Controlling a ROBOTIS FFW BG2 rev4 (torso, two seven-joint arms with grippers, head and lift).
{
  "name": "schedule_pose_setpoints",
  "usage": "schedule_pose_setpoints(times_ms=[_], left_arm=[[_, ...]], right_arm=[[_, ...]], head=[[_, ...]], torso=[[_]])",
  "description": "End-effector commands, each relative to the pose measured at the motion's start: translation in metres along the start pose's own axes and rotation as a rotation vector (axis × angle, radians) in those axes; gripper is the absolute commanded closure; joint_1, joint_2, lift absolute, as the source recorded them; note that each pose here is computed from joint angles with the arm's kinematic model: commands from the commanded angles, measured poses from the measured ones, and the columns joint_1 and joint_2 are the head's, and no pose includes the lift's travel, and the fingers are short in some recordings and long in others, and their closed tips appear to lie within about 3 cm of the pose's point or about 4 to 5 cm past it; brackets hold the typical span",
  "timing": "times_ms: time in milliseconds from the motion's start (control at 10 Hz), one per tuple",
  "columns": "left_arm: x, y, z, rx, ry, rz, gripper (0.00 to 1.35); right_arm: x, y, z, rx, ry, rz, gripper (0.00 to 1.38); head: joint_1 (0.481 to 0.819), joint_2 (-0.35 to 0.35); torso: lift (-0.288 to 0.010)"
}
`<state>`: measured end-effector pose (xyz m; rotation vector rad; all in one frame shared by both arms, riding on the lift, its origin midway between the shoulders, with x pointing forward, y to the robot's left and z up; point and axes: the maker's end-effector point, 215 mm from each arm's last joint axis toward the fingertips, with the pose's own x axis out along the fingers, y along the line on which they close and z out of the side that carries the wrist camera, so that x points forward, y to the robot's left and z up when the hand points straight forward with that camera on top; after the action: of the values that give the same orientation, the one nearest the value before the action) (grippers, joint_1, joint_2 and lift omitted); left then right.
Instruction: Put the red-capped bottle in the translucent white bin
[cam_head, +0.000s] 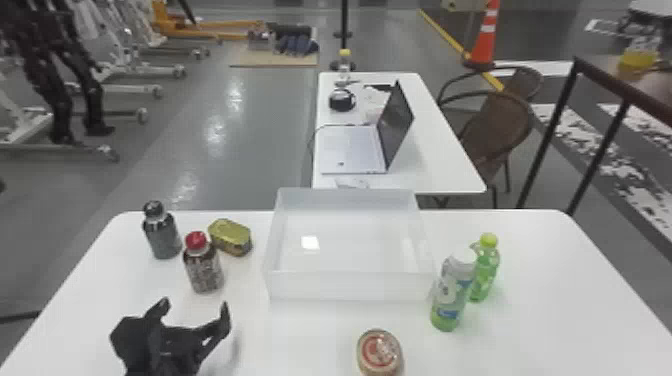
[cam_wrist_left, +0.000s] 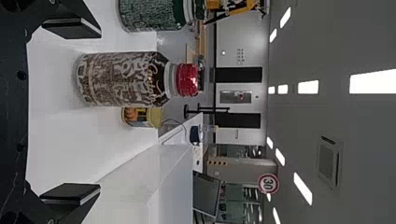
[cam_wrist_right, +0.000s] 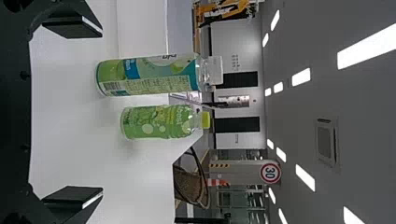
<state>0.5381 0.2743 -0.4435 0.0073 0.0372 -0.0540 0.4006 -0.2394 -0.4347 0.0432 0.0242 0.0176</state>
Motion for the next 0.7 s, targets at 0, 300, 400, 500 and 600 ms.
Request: schedule_pose_setpoints(times_ms=[0, 300, 400, 500, 600], left_arm=[[0.011, 0.011, 0.007, 0.017, -0.012, 0.022, 0.14], [0.034, 0.008, 0.013, 0.02, -0.02, 0.013, 0.14], [0.042, 0.002, 0.012, 0.027, -0.013, -0.003, 0.14], [0.051, -0.006, 0.009, 0.029, -0.002, -0.017, 0.14], [0.059, -0.009, 0.006, 0.033, 0.009, -0.023, 0.14]], right_arm=[[0.002, 0.002, 0.0, -0.001, -0.002, 0.008, 0.11], [0.004, 0.006, -0.003, -0.005, 0.002, 0.033, 0.11], [0.005, 0.007, -0.005, -0.005, 0.004, 0.038, 0.11], [0.007, 0.008, -0.004, -0.005, 0.001, 0.041, 0.11], [0.009, 0.009, -0.002, -0.004, -0.004, 0.045, 0.11]], head=[[0.549, 0.0], [0.549, 0.0], [0.549, 0.0], [0.549, 0.0], [0.549, 0.0]], torso=[[-0.1], [-0.1], [-0.1], [-0.1], [-0.1]])
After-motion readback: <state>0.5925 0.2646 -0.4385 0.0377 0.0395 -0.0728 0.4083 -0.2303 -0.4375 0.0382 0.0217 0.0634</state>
